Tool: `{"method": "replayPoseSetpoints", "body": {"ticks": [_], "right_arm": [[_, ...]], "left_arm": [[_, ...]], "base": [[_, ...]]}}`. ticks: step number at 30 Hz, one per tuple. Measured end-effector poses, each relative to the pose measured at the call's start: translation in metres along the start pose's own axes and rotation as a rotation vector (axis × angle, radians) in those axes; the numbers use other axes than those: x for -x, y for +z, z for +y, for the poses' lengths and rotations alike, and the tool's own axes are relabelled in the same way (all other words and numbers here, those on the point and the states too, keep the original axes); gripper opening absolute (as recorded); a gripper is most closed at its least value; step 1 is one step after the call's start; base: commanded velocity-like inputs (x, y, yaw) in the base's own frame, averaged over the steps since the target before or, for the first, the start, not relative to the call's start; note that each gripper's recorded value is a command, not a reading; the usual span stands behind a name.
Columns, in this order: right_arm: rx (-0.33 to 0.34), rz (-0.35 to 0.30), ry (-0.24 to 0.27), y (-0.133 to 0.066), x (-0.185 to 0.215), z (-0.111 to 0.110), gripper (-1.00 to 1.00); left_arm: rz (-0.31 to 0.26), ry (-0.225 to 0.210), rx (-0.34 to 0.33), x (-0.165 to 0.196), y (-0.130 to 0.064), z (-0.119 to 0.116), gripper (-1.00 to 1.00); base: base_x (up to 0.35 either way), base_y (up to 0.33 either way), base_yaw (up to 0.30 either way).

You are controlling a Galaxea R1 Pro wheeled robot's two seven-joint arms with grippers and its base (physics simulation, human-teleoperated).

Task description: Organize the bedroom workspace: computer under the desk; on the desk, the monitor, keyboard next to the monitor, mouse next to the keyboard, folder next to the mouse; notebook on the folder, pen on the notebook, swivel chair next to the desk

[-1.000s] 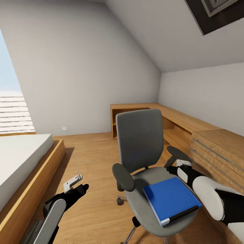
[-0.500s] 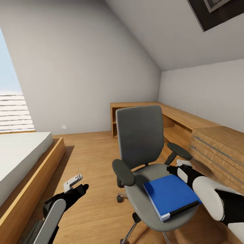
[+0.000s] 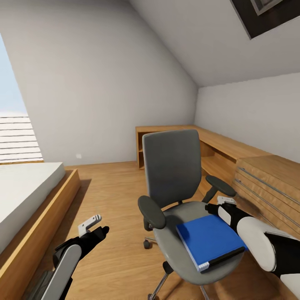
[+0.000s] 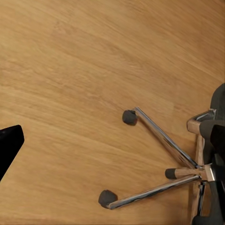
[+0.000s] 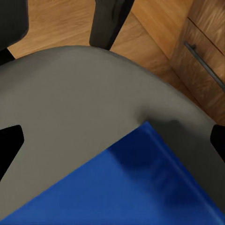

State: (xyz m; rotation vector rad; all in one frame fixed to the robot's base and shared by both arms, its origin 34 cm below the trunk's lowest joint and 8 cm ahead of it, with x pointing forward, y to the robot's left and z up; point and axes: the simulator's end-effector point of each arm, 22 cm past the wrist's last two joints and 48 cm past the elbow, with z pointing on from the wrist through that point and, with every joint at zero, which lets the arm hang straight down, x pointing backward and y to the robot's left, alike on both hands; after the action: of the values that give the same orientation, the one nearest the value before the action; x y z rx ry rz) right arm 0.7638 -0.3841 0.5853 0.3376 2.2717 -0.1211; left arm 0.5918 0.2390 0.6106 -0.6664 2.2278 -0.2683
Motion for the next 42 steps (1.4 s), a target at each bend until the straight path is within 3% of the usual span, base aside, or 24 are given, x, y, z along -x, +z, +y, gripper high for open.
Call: {"method": "replayPoseSetpoints", "body": {"ticks": [25, 42], "right_arm": [[0.002, 0.001, -0.001, 0.0, -0.001, 0.001, 1.0], [-0.004, 0.0, 0.001, 0.018, -0.033, -0.007, 1.0]], "left_arm": [[0.0, 0.001, 0.0, -0.001, 0.0, -0.001, 1.0], [-0.001, 0.0, -0.001, -0.029, 0.019, 0.017, 1.0]], "base": [[0.031, 0.0, 0.0], [0.0, 0.0, 0.0]]}}
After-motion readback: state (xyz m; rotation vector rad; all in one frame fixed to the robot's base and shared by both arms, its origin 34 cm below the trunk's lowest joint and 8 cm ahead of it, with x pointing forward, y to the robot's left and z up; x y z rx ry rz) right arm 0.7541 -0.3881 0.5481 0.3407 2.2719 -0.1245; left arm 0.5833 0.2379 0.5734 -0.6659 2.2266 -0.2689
